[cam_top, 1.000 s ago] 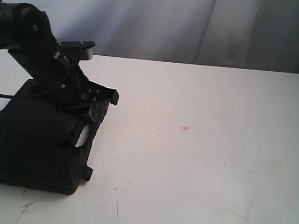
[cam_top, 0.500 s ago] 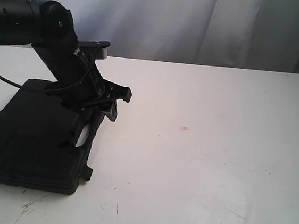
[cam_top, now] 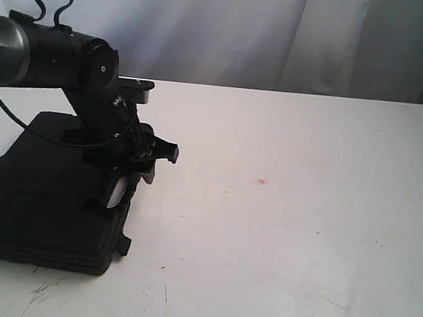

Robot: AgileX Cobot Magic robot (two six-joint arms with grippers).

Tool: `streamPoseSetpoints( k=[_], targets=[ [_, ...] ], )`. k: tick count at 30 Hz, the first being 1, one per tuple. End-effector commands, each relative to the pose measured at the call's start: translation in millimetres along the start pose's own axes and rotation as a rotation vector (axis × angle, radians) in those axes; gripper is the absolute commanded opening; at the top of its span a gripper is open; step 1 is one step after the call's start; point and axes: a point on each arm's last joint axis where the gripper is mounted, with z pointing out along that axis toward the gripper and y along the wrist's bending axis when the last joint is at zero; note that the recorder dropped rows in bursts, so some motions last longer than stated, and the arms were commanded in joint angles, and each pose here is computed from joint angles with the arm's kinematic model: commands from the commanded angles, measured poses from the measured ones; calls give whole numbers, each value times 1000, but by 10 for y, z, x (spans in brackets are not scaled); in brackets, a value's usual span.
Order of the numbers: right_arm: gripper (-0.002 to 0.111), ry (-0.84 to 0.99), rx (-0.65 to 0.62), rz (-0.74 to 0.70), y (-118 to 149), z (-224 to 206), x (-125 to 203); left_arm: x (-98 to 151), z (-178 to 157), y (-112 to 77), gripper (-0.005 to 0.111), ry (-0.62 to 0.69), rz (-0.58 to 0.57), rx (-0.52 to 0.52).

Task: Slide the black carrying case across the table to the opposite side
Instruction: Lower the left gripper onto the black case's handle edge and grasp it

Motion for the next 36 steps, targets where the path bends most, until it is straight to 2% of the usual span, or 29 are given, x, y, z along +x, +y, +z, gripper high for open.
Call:
streamPoseSetpoints(
  k=[1, 20, 28, 30, 36],
  targets=[
    [0, 3, -5, -1, 1, 3, 11, -23, 48, -26, 58, -12, -18, 5],
    [0, 3, -5, -1, 1, 3, 11, 16, 247, -66, 58, 45, -69, 52],
    [0, 3, -5, -1, 1, 3, 11, 25, 301, -65, 58, 56, -55, 52],
    [0, 3, -5, -1, 1, 3, 11, 25, 301, -65, 52, 56, -55, 52],
    [0, 3, -5, -1, 1, 3, 11, 25, 301, -65, 19, 56, -55, 52]
  ],
)
